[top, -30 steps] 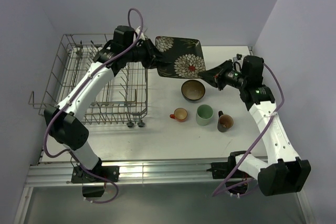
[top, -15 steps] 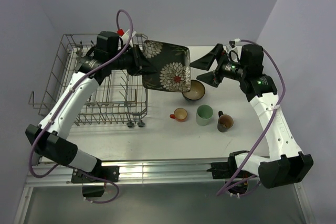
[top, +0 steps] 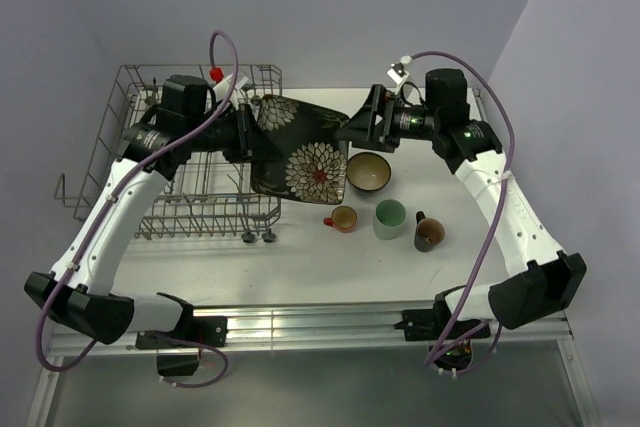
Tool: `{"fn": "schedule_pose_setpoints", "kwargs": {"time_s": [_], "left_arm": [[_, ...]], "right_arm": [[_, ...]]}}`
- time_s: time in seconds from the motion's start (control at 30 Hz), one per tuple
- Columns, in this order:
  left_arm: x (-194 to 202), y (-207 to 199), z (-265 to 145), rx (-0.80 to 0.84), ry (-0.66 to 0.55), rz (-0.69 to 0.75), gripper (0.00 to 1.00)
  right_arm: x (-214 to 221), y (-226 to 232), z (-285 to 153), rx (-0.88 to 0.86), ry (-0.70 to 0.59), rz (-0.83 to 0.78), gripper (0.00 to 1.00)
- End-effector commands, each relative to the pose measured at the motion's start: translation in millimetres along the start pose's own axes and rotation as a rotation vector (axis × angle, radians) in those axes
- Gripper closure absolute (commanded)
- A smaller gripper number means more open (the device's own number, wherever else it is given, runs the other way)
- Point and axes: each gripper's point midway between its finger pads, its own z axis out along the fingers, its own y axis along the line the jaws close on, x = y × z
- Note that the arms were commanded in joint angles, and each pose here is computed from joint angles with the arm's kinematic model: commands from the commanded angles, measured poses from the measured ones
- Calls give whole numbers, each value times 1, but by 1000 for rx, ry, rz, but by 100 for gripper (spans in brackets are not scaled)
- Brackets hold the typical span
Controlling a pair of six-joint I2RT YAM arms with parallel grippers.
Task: Load the mixed dishes into the dish rack
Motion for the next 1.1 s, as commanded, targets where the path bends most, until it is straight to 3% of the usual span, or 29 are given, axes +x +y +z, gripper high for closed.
{"fn": "schedule_pose_setpoints", "kwargs": {"time_s": [0.0, 0.3, 0.63, 0.77, 0.9, 0.93, 1.07], "left_arm": [[-11, -55, -43, 171, -101, 150, 100], [12, -70, -58, 272, -52, 163, 100], [28, -81, -63, 389, 2, 152, 100], [29, -81, -63, 391, 13, 160, 100], [32, -83, -65, 409, 22, 167, 100], [33, -83, -65, 412, 26, 168, 100], [37, -82, -66, 415, 33, 167, 100]], "right_arm": [[-8, 5, 0, 39, -15, -169, 3], [0, -4, -1, 41, -40, -292, 8], [20, 62, -9, -310, 31, -397, 8], [45, 79, -12, -439, 162, -380, 16], [51, 77, -11, -432, 189, -386, 27], [52, 76, -9, -430, 192, -377, 34], [56, 73, -5, -434, 215, -360, 49]]}}
